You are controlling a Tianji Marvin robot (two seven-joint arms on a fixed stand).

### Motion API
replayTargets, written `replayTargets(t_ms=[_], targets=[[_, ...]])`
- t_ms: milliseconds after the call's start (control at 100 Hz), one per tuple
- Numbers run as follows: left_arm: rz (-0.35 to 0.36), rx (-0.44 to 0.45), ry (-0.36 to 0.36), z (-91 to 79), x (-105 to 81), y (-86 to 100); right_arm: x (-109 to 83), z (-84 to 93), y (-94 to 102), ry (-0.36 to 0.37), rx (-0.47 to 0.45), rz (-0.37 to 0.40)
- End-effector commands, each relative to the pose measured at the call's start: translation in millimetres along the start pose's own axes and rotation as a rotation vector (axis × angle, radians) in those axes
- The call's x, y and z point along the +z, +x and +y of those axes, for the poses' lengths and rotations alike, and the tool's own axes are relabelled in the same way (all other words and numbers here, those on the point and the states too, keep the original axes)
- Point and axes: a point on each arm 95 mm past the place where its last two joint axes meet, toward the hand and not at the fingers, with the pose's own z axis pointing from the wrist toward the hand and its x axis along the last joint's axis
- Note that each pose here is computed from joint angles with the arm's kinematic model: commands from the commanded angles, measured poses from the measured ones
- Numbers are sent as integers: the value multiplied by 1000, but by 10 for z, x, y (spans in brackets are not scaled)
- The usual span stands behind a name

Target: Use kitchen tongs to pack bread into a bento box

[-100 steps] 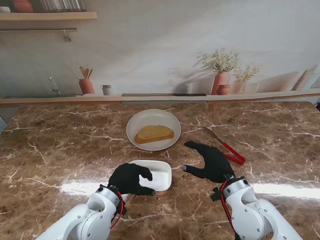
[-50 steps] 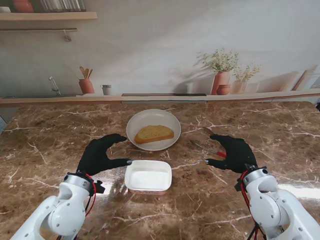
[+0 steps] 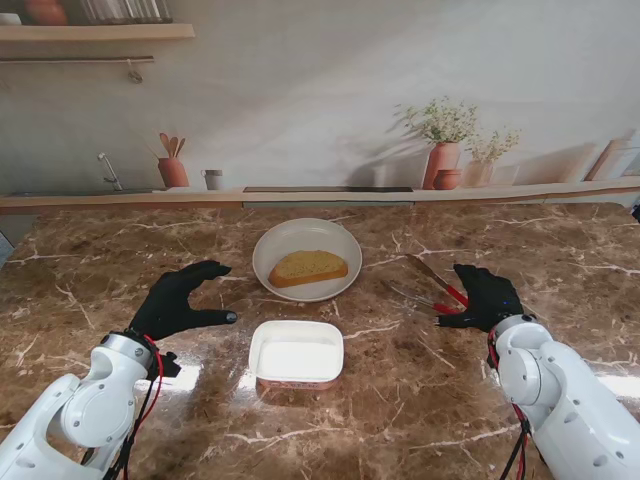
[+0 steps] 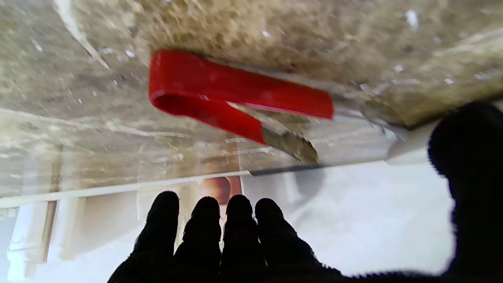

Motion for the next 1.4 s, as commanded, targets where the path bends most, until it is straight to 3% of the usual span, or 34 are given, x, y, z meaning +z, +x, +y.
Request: replayTargets(t_ms=[0,240,340,590,840,1090,1390], targets=[[-1,-2,-10,19,0,-14,54,-88,-64,50,-5,-33],[6,11,-24,-9,11,-10,258,-279,-108,109,-41,-94],[1,13,-19,-12,4,-23,319,-357,-119,80,-59,-104],[-15,10,-13,26,-13,-32,385,-535,-58,64,14,-131],[-27,8,-4,68,-29,-29,380,-652,-28,-10,45,-149],[-38,8,-8,64,-39,-35,352,-573,6,-80,110,-124],[-41,15,-15,66,-54,-43,310,-438,37,-114,180,-88]])
